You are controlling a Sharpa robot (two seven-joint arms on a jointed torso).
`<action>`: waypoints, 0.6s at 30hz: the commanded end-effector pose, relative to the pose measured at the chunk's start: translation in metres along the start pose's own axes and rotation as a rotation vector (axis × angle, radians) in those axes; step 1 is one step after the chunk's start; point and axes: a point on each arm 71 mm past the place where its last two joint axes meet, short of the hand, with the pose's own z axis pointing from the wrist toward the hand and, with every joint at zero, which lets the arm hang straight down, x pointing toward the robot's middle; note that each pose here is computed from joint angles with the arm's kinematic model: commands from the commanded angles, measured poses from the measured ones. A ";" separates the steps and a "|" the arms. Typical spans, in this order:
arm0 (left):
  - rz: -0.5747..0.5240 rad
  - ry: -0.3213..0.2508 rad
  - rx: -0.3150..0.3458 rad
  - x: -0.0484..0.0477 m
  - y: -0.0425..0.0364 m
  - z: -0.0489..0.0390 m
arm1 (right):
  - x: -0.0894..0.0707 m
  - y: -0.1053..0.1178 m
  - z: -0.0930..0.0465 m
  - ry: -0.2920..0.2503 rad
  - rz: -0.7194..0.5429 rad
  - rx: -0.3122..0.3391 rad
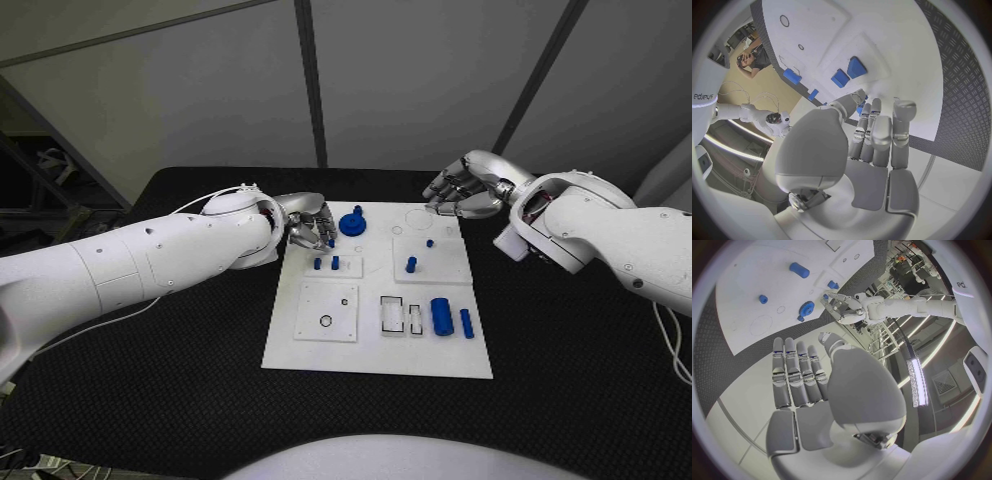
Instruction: Assemble the parts on the task board
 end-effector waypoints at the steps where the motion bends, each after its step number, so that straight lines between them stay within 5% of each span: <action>1: -0.001 -0.005 -0.002 -0.0013 0.0007 -0.0013 | -0.001 0.000 0.000 0.003 -0.054 0.005; 11: -0.012 -0.033 -0.018 -0.0071 0.0138 -0.0135 | -0.004 -0.006 -0.001 -0.002 -0.239 0.024; 18: -0.118 -0.118 -0.006 -0.0208 0.0252 -0.0283 | -0.003 -0.007 -0.001 -0.013 -0.405 0.013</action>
